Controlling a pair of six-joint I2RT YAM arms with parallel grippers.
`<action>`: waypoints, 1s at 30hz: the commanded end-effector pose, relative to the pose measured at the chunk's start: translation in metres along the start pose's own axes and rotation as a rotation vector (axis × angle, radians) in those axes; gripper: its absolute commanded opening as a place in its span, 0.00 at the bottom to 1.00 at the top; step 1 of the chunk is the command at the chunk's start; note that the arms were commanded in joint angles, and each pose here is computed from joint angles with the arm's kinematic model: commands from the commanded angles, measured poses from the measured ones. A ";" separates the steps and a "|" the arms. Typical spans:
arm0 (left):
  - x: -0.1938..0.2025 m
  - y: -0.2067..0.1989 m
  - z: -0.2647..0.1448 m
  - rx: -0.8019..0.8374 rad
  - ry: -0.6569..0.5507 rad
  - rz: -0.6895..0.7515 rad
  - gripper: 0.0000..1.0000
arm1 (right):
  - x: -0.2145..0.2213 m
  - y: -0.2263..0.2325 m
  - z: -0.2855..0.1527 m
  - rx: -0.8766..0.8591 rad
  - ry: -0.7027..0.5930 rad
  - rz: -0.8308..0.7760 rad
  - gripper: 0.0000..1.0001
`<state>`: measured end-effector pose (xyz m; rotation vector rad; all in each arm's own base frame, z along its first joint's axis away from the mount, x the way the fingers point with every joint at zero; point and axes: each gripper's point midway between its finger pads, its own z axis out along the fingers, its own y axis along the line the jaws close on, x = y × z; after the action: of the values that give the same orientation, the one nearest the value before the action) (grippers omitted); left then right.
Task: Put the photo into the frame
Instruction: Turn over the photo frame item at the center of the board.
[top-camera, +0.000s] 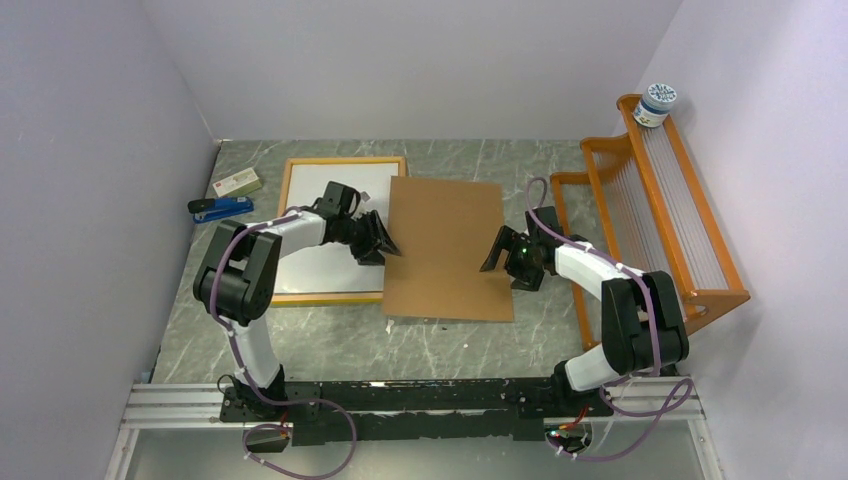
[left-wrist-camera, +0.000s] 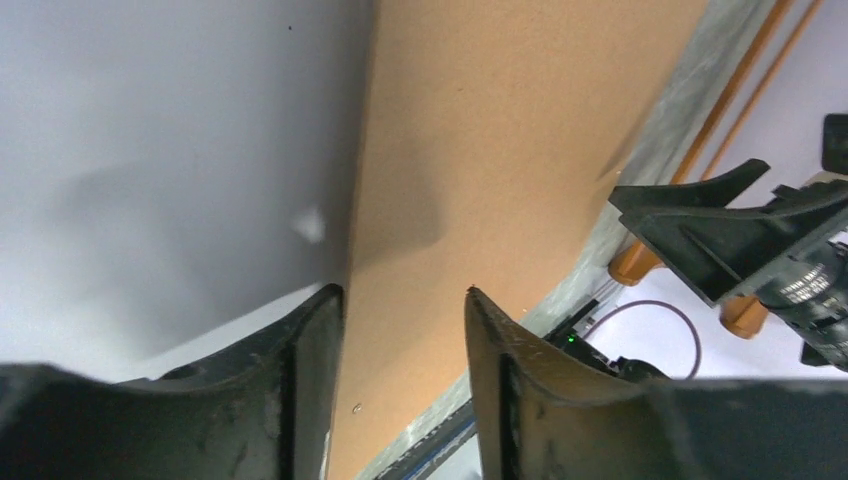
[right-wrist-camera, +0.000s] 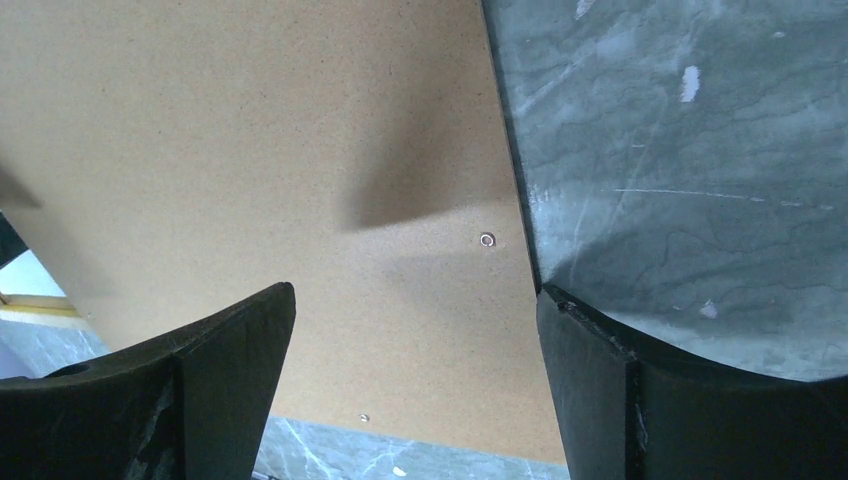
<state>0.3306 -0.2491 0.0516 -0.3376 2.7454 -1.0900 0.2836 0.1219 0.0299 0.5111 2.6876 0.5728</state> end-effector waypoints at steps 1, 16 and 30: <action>0.013 -0.084 -0.029 0.319 0.073 0.073 0.46 | 0.020 -0.004 0.008 0.000 0.068 0.030 0.93; 0.017 -0.119 -0.051 0.489 0.124 0.157 0.42 | 0.018 0.009 0.007 -0.063 0.086 0.001 0.93; 0.001 -0.110 -0.056 0.394 0.093 0.187 0.03 | 0.000 0.013 -0.006 -0.039 0.016 -0.020 0.94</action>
<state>0.3239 -0.2897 0.1431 -0.0750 2.5530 -1.5623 0.2837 0.1343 0.0331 0.4854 2.6888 0.6762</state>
